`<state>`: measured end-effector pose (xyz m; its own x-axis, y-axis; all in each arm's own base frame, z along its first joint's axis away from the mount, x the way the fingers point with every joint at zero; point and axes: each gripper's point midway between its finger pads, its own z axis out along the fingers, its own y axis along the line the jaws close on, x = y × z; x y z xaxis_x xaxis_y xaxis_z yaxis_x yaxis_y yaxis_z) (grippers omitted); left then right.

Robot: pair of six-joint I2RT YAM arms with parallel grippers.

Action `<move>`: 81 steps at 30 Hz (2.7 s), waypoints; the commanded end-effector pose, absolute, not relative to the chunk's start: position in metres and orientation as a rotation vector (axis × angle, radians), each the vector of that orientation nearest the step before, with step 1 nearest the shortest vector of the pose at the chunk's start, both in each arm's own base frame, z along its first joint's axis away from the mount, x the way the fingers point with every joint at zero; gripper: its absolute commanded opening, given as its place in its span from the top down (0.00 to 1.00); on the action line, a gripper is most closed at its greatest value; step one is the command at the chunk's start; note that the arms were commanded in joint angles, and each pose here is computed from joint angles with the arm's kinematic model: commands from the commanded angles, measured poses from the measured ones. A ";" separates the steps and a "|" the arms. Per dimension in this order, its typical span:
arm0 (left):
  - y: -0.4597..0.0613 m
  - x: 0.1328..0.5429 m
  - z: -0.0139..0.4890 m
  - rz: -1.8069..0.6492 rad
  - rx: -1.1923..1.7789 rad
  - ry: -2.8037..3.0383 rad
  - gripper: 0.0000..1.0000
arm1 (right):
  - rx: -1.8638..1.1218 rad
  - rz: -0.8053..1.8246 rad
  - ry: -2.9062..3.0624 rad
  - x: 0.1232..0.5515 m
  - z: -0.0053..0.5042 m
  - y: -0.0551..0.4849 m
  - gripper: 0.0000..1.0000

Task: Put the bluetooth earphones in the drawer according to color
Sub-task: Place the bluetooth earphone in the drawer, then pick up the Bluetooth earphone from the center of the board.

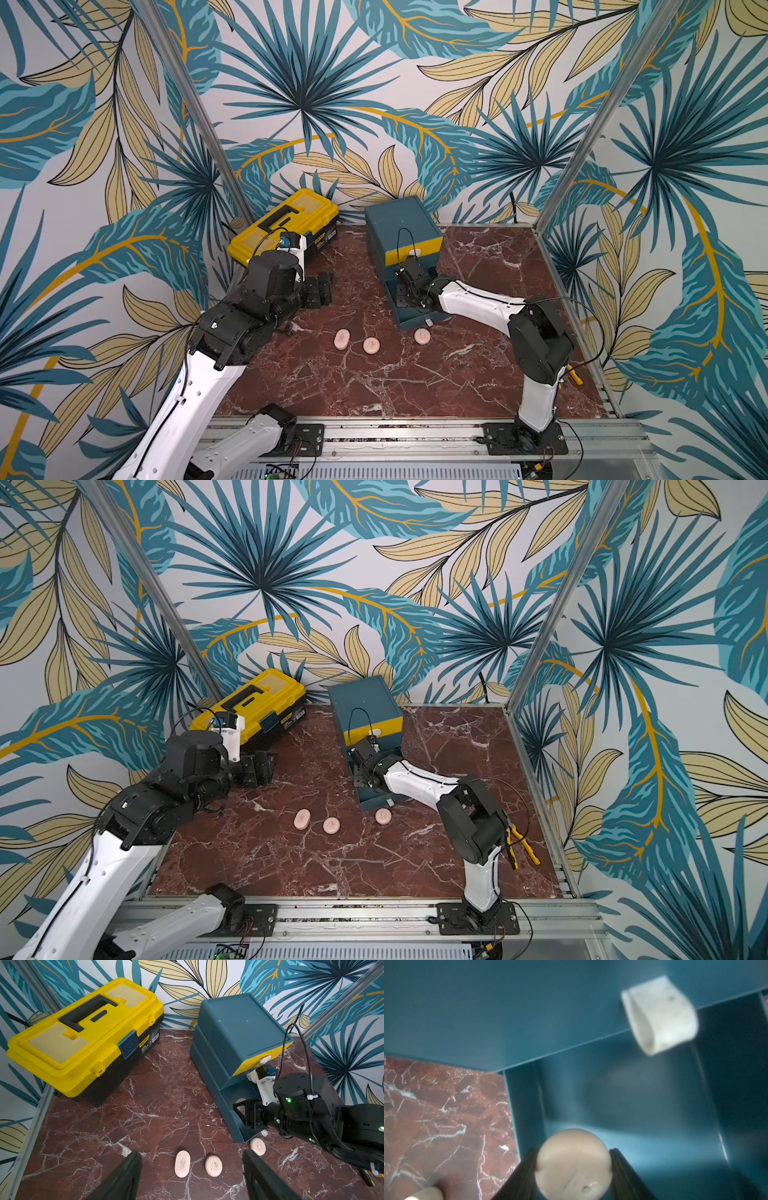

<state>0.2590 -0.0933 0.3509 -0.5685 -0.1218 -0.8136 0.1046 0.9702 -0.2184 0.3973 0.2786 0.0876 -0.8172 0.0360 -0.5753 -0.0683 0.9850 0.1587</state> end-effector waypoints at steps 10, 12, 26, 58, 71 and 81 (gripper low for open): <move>-0.087 0.252 0.349 -0.291 -0.013 2.153 0.19 | 0.027 0.250 2.506 0.426 0.068 0.293 0.51; -0.087 0.251 0.350 -0.291 -0.014 2.153 0.19 | 0.030 0.251 2.511 0.428 0.065 0.293 0.51; -0.085 0.250 0.349 -0.283 -0.015 2.151 0.19 | 0.024 0.284 2.507 0.423 0.072 0.292 0.35; -0.095 0.254 0.317 -0.322 -0.020 2.212 0.19 | -0.077 0.167 2.562 0.240 0.102 0.220 0.22; -0.094 0.252 0.314 -0.315 -0.020 2.225 0.19 | -0.302 -0.009 2.621 0.246 0.063 0.225 0.21; -0.092 0.252 0.316 -0.303 -0.017 2.225 0.19 | -0.313 -0.033 2.636 0.262 0.045 0.227 0.19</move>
